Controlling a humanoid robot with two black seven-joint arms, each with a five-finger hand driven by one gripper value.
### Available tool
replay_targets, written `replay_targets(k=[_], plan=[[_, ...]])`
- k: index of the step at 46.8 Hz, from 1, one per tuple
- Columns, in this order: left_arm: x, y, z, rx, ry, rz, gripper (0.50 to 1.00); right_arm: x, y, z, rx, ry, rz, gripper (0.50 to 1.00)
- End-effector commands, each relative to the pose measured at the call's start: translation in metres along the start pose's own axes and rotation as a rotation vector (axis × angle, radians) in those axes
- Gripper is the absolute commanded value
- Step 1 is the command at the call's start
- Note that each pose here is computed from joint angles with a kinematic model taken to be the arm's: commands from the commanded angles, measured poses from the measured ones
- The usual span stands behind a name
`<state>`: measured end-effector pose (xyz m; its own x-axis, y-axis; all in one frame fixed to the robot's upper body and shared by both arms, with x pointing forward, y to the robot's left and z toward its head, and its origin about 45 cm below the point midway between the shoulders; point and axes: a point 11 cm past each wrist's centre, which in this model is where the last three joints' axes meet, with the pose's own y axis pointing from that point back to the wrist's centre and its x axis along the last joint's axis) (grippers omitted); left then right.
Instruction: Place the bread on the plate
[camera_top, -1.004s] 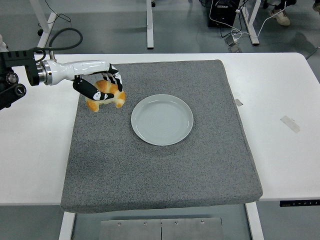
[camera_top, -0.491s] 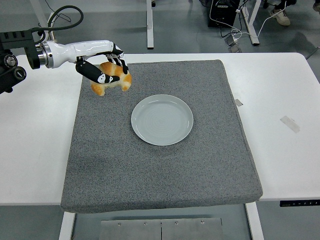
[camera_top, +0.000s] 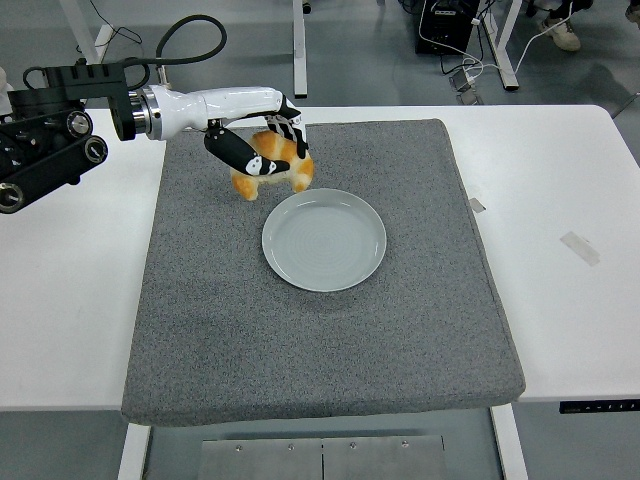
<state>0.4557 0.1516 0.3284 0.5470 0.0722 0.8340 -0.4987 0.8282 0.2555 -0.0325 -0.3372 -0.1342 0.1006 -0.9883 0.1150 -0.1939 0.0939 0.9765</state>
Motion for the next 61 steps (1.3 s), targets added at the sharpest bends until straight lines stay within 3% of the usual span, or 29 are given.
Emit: replay_targets(k=[1,23,49,61], plan=[[-0.003,-0.007,0.005,-0.012,-0.007,-0.004,0.500,0.000,0.000,0.000,0.000,0.001,-0.001,1.000],[-0.041,-0.040,0.011,-0.023,-0.062,-0.050,0.500,0.000,0.000,0.000,0.000,0.000,0.001,1.000],[-0.058,-0.047,-0.004,0.012,-0.058,-0.029,0.500,0.000,0.000,0.000,0.000,-0.001,0.000,1.000],[-0.083,-0.048,-0.013,0.035,-0.096,-0.069,0.500,0.000,0.000,0.000,0.000,0.001,-0.001,1.000]])
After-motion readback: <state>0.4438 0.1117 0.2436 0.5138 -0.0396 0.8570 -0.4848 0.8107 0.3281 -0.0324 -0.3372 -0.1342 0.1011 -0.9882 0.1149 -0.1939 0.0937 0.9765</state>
